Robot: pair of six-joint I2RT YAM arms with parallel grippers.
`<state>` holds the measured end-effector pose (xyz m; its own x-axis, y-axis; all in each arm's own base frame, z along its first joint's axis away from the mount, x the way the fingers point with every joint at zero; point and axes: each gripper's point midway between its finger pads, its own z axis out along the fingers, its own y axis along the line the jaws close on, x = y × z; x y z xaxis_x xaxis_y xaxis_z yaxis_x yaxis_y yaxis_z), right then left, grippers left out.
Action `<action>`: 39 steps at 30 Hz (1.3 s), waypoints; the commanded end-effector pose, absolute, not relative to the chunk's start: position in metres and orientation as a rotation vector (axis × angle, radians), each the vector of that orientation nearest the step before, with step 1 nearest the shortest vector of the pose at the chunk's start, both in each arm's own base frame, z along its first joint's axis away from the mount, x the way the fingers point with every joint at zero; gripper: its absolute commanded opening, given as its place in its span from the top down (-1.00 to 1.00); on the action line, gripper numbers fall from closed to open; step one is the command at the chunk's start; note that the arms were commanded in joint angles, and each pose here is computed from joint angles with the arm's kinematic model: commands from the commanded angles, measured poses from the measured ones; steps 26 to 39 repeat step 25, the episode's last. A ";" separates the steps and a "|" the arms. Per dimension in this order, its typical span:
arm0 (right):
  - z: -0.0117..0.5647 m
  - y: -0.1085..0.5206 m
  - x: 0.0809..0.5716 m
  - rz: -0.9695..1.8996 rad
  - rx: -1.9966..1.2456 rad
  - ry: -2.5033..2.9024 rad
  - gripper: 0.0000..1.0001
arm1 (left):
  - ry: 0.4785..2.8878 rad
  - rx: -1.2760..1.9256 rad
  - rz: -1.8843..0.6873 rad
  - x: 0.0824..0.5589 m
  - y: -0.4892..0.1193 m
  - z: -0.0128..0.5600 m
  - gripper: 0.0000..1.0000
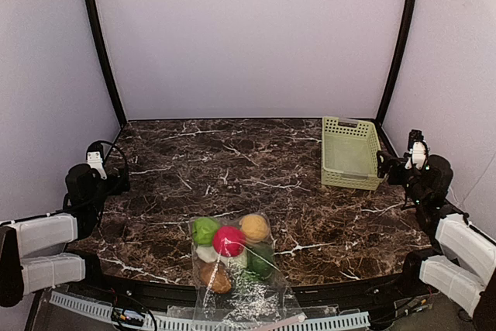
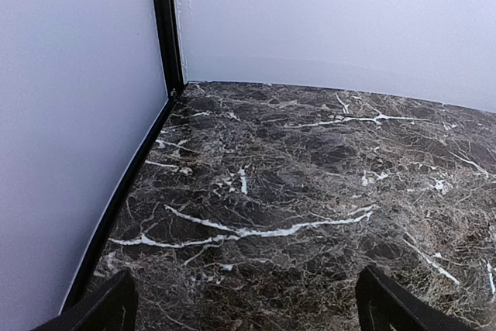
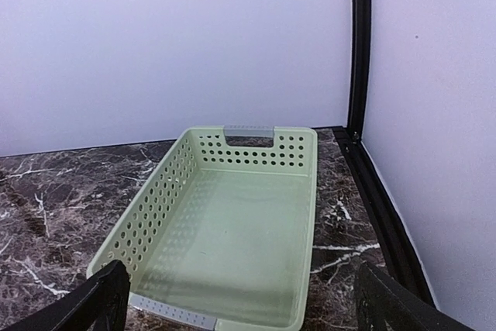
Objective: Place the food in the zip-top bag and seal the zipper
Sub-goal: Reset both arms
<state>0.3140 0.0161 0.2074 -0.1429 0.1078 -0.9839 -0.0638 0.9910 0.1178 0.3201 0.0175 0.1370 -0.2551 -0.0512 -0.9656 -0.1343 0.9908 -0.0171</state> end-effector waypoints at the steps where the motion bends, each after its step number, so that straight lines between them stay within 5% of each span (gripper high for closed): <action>1: 0.214 -0.002 0.306 0.047 0.073 1.569 -0.97 | 1.748 -0.138 0.104 0.322 0.022 0.152 -0.97; 39: 0.210 -0.014 0.291 -0.006 0.125 1.525 -0.97 | 1.768 -0.181 0.119 0.321 0.028 0.147 -0.97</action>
